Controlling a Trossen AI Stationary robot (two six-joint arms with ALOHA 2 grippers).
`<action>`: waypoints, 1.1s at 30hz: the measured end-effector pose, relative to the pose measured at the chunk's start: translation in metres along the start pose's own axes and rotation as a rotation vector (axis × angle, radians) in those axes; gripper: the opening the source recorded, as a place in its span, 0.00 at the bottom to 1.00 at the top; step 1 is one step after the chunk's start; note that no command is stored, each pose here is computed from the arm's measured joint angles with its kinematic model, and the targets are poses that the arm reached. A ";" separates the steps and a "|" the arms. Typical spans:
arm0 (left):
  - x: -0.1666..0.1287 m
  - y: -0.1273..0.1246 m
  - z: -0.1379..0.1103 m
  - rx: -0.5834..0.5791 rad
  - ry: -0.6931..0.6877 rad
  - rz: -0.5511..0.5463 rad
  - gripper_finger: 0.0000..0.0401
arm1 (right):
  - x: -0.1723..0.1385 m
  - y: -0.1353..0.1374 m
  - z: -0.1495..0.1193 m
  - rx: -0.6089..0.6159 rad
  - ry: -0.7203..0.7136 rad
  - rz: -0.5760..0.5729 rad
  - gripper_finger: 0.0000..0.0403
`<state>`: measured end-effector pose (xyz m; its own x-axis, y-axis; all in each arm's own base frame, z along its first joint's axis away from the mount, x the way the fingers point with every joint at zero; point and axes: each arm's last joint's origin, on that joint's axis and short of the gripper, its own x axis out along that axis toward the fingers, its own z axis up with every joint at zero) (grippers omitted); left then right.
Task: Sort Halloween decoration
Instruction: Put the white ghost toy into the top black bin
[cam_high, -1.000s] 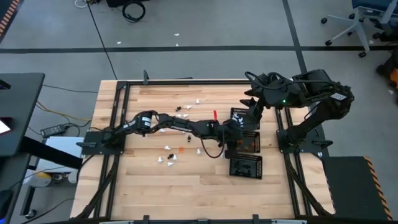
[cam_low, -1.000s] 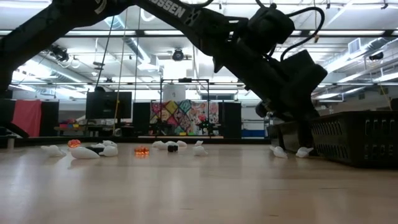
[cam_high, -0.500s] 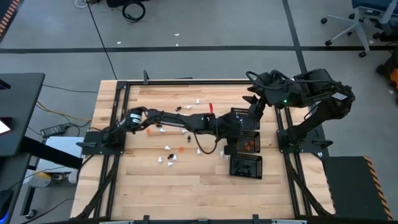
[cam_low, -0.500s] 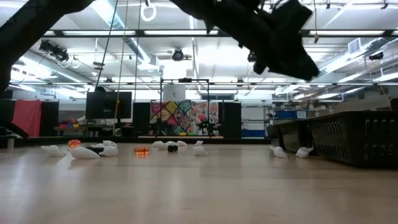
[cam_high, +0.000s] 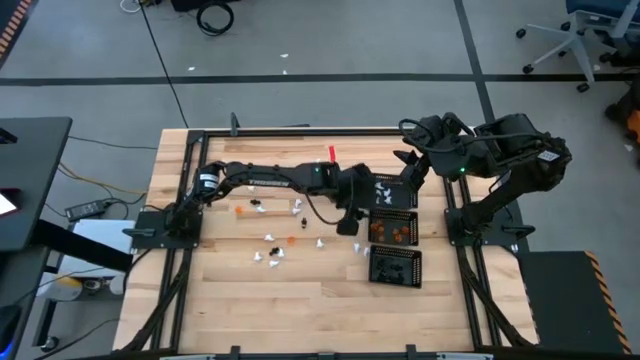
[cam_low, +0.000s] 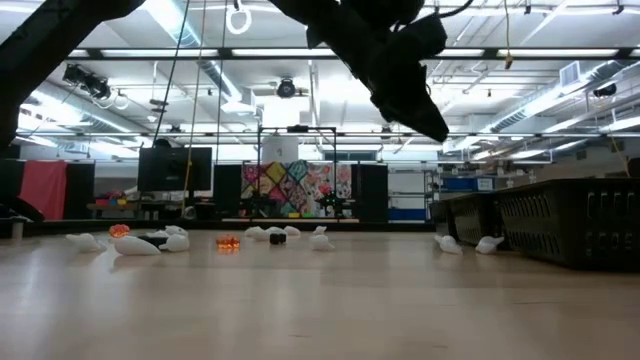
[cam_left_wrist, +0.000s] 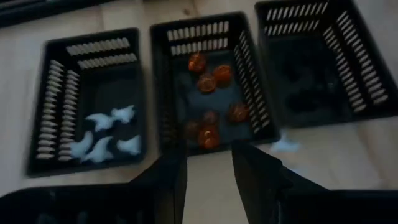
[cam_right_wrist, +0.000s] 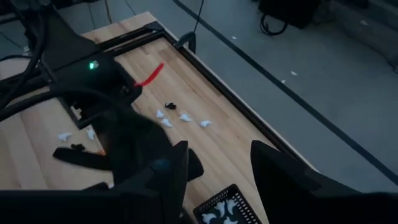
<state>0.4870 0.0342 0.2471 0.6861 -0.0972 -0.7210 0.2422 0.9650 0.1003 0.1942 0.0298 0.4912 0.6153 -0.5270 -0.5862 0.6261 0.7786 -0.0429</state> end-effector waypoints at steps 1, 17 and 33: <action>-0.002 0.003 0.000 0.008 -0.008 0.007 0.28 | 0.000 0.000 0.000 0.008 -0.005 -0.006 0.44; -0.034 0.051 -0.039 -0.075 0.218 -0.047 0.28 | 0.016 0.013 -0.013 -0.017 0.046 -0.040 0.44; -0.083 0.066 -0.133 -0.132 0.244 0.159 0.28 | 0.017 0.005 -0.008 -0.086 -0.035 -0.142 0.44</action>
<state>0.3552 0.1382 0.2225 0.5196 0.1036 -0.8481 0.0426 0.9882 0.1468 0.2036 0.0272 0.4751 0.5404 -0.6445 -0.5409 0.6659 0.7206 -0.1931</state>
